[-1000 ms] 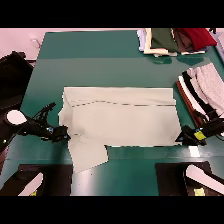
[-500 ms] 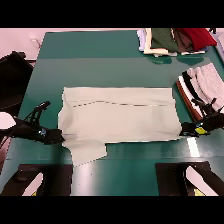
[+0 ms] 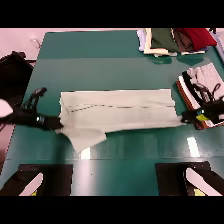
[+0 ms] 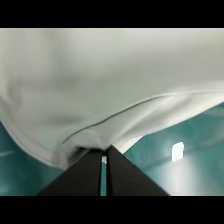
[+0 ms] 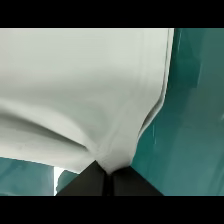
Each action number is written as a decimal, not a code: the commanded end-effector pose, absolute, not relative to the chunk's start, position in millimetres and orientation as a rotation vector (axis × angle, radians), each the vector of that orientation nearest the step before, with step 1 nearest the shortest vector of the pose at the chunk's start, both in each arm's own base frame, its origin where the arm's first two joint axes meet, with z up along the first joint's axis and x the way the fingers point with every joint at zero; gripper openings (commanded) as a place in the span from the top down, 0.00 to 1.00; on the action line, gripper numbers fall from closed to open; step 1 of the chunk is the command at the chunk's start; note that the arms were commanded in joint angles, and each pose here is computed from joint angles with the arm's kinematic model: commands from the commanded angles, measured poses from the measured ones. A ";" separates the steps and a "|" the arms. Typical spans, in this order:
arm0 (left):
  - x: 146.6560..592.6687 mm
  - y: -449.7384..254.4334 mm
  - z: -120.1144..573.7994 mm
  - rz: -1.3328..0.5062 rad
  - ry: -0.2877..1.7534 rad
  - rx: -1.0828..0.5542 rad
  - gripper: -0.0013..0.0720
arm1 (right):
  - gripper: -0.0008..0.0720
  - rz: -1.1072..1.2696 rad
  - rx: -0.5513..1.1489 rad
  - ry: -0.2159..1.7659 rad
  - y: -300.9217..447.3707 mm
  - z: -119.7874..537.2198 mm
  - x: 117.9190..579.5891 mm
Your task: Fold the shirts.
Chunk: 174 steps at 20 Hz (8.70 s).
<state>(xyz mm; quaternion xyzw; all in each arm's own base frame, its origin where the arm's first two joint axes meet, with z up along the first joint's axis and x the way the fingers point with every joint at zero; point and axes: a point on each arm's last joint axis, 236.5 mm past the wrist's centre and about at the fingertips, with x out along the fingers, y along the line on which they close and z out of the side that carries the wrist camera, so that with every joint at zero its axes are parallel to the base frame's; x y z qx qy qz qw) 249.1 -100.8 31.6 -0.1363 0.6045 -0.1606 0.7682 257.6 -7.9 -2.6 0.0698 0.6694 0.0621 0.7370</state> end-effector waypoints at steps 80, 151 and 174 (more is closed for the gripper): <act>470.3 -101.1 281.1 -0.291 0.628 -0.085 0.95 | 0.49 0.910 0.252 1.049 316.0 68.9 422.1; 432.0 -266.5 250.9 -0.633 0.686 -0.051 0.95 | 0.96 -0.147 0.096 0.759 -213.8 183.4 385.4; 436.9 -267.0 252.6 -0.630 0.665 -0.048 0.95 | 0.13 0.420 0.384 0.596 23.1 242.7 417.1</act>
